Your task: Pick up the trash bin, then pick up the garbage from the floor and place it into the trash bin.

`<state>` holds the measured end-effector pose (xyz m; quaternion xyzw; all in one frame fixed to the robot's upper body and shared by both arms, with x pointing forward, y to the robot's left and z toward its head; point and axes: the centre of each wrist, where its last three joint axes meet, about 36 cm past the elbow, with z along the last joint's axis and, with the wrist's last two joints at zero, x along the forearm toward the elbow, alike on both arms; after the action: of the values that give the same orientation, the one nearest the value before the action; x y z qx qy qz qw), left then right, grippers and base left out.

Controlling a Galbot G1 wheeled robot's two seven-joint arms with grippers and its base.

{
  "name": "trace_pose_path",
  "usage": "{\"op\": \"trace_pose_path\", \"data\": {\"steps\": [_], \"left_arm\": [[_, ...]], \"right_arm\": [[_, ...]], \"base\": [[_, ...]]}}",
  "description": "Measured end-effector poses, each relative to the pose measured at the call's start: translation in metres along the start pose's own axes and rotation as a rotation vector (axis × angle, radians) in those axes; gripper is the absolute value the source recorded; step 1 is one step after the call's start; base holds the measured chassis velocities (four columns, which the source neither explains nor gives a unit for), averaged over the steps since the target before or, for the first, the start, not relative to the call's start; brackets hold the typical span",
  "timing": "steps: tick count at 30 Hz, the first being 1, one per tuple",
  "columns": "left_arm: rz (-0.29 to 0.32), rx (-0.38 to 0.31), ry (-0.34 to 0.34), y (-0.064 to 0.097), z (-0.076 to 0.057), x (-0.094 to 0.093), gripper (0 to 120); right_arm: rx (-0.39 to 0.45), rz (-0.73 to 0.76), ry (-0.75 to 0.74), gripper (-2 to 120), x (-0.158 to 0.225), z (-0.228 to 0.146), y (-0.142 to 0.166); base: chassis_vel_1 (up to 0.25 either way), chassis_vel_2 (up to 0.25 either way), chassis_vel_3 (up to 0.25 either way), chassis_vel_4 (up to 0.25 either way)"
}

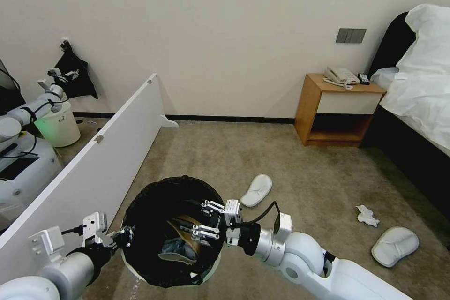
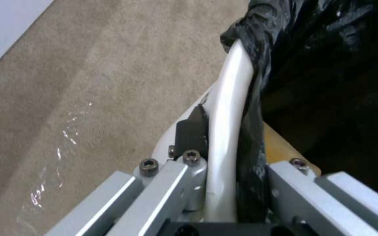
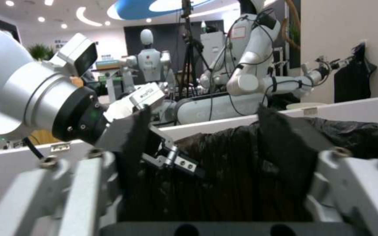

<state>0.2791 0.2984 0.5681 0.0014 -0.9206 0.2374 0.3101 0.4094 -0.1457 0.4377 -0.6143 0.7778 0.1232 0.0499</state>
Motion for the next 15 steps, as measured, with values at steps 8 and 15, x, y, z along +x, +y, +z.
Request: {"op": "trace_pose_path", "data": {"steps": [8,15], "left_arm": [[-0.022,0.005,-0.010,0.006,-0.002,-0.004,1],[-0.052,0.030,-0.049,0.021,-0.009,-0.006,1]], "right_arm": [[0.062,0.000,-0.044,96,0.000,-0.017,0.000],[0.146,0.230,-0.120,100,0.026,-0.044,-0.033]], "base": [[0.000,0.000,0.000,0.000],[0.000,0.000,0.000,0.000]]}}
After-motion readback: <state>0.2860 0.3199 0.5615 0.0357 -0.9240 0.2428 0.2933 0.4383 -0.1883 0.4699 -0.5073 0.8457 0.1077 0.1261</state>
